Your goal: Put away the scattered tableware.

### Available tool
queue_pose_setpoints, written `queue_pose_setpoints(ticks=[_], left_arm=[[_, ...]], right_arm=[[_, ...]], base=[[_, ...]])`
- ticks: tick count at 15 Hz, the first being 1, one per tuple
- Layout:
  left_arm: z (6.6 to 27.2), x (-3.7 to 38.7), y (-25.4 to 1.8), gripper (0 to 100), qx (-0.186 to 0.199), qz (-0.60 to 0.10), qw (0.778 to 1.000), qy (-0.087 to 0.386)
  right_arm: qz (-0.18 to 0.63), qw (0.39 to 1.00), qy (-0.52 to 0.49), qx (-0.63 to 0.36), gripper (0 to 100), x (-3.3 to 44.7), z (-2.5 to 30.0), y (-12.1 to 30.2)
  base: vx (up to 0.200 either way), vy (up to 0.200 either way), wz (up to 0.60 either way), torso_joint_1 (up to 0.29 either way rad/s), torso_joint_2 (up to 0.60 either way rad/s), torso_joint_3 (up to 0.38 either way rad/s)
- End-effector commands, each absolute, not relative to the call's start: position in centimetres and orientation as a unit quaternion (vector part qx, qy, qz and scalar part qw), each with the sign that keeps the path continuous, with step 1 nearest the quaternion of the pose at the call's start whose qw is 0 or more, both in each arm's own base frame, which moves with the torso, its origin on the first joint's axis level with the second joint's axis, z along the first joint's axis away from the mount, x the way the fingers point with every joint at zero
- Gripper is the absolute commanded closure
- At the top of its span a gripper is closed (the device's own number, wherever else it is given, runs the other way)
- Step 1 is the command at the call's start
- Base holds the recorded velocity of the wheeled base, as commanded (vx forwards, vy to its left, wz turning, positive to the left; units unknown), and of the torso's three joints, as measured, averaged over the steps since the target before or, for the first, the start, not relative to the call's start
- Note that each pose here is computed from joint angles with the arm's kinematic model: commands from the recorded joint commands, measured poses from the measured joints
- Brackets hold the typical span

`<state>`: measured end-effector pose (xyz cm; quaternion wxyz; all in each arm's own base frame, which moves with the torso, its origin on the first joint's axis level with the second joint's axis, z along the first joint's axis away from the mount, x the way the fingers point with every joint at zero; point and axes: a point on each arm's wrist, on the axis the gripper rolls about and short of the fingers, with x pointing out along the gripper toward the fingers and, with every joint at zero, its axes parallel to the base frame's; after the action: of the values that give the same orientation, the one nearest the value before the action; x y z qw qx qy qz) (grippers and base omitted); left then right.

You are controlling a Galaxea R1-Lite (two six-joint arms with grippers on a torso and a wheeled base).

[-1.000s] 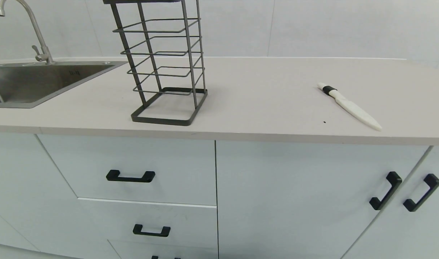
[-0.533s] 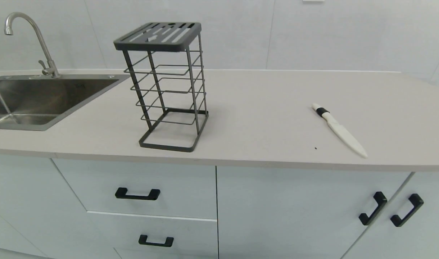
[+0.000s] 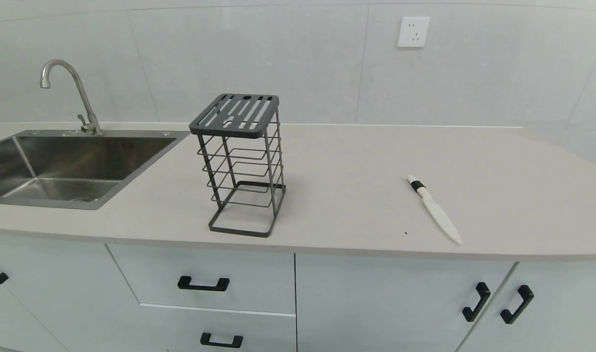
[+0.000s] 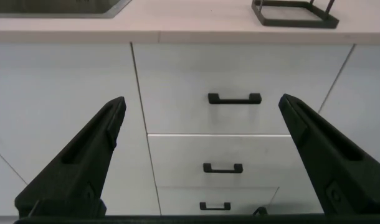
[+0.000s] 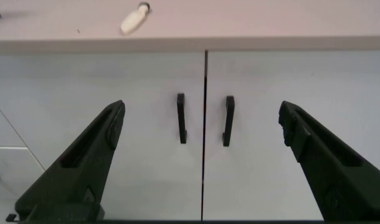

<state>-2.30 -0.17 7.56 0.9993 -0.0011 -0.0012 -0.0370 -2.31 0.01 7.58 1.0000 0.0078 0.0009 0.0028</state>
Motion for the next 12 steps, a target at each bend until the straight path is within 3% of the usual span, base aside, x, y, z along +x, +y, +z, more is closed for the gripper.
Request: queue_pose_setpoints(ticks=[1,12], left_arm=[[7.56,-2.29,-0.17,0,-0.002,-0.036,0.999,-0.001],[7.56,-2.29,-0.17,0,-0.002,-0.037,0.999,-0.001]], right_arm=[[0.003,1.0,0.002,0.008,0,-2.3,7.57,0.01],[0.003,1.0,0.002,0.008,0,-2.3,7.57,0.01]], base=[[0.0,0.0,0.0,0.452,-0.49,-0.251],[0.0,0.0,0.0,0.298,-0.53,-0.253]])
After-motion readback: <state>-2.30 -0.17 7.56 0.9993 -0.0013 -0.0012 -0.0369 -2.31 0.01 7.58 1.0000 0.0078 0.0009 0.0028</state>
